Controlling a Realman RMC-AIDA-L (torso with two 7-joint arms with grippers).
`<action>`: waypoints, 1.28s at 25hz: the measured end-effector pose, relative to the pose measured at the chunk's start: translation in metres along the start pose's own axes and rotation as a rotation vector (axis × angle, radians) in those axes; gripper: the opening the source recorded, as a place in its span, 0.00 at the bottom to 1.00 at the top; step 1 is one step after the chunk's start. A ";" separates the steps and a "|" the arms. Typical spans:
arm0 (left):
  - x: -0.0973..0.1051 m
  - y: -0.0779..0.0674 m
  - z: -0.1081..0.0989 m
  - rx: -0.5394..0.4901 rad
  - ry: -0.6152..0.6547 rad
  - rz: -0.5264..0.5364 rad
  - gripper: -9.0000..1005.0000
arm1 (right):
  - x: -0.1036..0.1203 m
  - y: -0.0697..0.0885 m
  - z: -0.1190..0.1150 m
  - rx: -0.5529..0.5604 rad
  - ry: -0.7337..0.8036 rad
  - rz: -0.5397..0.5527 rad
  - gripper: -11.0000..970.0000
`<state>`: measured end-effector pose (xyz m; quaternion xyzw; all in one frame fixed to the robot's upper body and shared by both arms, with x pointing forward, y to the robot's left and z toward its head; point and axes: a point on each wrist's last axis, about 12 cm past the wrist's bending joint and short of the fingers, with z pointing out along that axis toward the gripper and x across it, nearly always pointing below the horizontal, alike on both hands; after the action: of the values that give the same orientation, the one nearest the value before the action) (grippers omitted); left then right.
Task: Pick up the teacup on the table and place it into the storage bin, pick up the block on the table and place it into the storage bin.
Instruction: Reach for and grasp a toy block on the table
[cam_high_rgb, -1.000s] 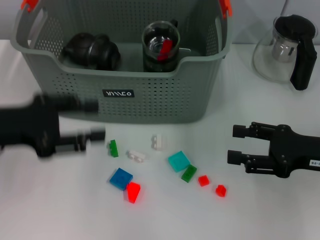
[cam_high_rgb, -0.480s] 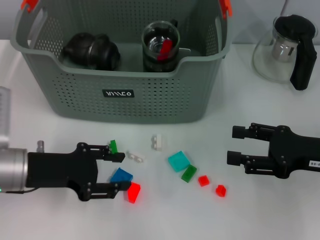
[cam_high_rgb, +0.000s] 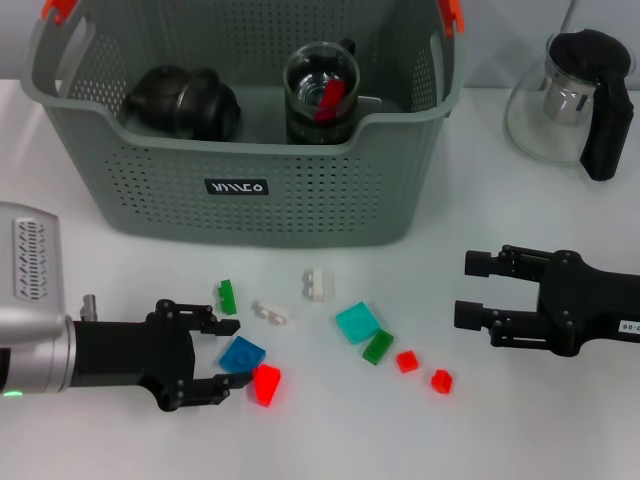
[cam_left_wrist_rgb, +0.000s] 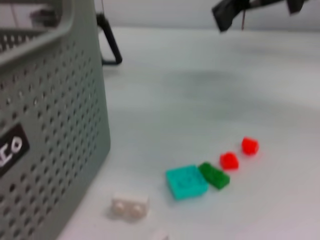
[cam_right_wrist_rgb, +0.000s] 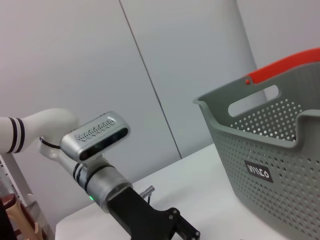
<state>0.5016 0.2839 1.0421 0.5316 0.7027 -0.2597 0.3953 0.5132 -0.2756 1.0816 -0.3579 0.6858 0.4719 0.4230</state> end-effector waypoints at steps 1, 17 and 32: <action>0.001 0.001 0.000 -0.005 0.007 0.001 0.61 | 0.000 0.000 0.000 0.000 0.000 0.000 0.85; 0.002 0.007 0.006 -0.051 0.030 0.011 0.60 | -0.002 -0.001 0.001 -0.004 0.001 -0.004 0.85; -0.005 0.009 0.013 -0.015 0.020 0.027 0.60 | -0.001 -0.001 -0.001 -0.002 0.002 -0.003 0.85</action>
<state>0.5149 0.2737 1.0398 0.5407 0.7012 -0.2438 0.3958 0.5141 -0.2763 1.0828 -0.3598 0.6852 0.4714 0.4228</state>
